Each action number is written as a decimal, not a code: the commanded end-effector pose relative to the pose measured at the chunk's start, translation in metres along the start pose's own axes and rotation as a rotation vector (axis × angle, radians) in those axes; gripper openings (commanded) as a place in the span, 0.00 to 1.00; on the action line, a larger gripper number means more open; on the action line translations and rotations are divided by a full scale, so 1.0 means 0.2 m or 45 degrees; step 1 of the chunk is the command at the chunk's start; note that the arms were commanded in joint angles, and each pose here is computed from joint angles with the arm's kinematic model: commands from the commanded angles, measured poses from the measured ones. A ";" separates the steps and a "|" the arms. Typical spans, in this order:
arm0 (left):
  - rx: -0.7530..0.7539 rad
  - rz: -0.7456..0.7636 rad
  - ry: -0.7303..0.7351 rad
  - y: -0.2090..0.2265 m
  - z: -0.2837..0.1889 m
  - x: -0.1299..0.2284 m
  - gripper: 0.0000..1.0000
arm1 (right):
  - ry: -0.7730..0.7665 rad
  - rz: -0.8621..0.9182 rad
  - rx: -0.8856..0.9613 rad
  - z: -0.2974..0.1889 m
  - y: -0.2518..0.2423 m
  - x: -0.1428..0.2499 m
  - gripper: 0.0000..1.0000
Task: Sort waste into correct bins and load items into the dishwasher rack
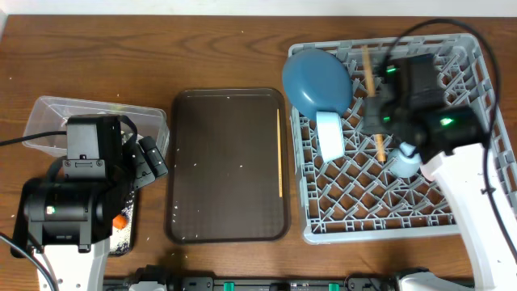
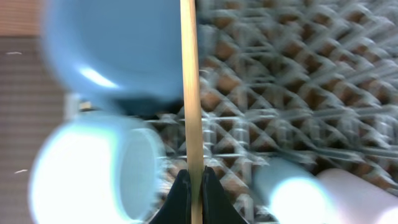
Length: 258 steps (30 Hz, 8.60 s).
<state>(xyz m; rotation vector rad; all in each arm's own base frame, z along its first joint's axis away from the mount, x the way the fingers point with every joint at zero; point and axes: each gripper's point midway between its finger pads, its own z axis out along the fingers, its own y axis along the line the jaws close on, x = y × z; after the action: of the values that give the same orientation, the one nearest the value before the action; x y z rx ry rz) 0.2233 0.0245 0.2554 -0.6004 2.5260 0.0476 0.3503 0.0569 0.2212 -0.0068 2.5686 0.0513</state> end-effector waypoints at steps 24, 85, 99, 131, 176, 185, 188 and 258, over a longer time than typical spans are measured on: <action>-0.015 -0.019 -0.013 0.01 -0.01 -0.01 0.98 | 0.175 -0.201 -0.112 0.27 0.14 0.11 0.57; -0.015 -0.019 -0.013 0.01 -0.01 -0.01 0.98 | 0.379 -0.081 0.014 0.90 1.04 0.75 0.44; -0.015 -0.019 -0.013 0.01 -0.01 -0.01 0.98 | 0.357 -0.156 -0.094 0.92 1.13 0.74 0.01; -0.015 -0.019 -0.013 0.01 -0.01 -0.01 0.98 | 0.057 -0.164 0.034 0.07 0.11 -0.04 0.01; -0.015 -0.019 -0.013 0.01 -0.01 -0.01 0.98 | -0.402 -0.159 -0.123 -0.86 0.02 0.27 0.99; -0.015 -0.019 -0.013 0.01 -0.01 -0.01 0.98 | -0.775 -0.045 0.055 -0.85 -0.18 0.26 0.99; -0.015 -0.019 -0.013 0.01 -0.01 -0.01 0.99 | -0.867 0.003 0.057 -0.72 -0.20 0.30 0.99; 0.155 -0.141 -0.611 0.04 -0.14 -0.17 0.98 | -1.190 0.043 -0.066 -0.03 -0.19 0.61 0.99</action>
<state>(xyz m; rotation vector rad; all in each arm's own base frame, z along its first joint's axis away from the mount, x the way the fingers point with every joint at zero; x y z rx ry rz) 0.2371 0.0346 0.2992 -0.5786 2.1070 -0.0108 0.2453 0.0217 0.1605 0.0321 1.6342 0.1082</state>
